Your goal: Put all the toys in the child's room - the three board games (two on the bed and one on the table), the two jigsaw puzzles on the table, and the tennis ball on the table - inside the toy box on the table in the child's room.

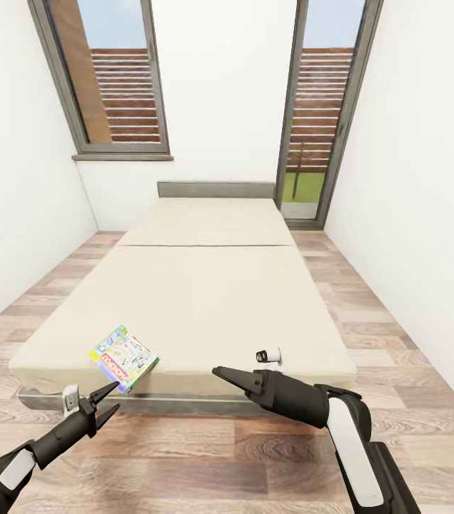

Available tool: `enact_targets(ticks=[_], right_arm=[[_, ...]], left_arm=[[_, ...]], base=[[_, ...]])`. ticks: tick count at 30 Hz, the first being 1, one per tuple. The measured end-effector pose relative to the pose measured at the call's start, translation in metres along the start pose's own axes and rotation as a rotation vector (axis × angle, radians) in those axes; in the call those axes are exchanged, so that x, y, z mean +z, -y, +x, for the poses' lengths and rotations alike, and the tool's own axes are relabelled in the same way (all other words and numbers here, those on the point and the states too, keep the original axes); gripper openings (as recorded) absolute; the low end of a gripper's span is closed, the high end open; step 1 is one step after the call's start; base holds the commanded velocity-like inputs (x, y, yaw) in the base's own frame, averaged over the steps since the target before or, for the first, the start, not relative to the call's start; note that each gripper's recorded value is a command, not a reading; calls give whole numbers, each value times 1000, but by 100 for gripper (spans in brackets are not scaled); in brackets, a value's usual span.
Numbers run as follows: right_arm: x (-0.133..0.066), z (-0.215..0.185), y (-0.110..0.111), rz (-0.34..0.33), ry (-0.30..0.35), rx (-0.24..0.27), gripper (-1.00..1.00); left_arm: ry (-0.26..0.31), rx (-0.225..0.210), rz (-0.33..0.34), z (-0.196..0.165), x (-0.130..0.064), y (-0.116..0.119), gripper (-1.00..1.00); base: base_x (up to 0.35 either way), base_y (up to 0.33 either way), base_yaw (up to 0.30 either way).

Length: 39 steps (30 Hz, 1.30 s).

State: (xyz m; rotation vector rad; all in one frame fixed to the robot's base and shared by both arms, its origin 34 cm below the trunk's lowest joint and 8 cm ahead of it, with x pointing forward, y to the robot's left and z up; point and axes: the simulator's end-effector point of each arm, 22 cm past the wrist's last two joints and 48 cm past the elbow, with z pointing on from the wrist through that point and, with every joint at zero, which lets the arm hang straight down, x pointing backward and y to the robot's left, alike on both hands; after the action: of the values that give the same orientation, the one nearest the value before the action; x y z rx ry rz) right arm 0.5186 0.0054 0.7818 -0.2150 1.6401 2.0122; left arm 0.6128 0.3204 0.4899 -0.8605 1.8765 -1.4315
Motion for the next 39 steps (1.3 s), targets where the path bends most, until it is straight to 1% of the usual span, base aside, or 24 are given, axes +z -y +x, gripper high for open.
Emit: enact_targets(ticks=[10,26,39], right_arm=[[1,0,-1,-3,2,1,100],[1,0,-1,-4,2,1,100],[1,0,-1,-3,2,1,100]], left_arm=[[0,1,0,0,0,0,100],[0,2,0,0,0,0,100],[0,1,-3,0,0,-1,100]], base=[[93,-1,0],[12,0,0],[57,0,0]])
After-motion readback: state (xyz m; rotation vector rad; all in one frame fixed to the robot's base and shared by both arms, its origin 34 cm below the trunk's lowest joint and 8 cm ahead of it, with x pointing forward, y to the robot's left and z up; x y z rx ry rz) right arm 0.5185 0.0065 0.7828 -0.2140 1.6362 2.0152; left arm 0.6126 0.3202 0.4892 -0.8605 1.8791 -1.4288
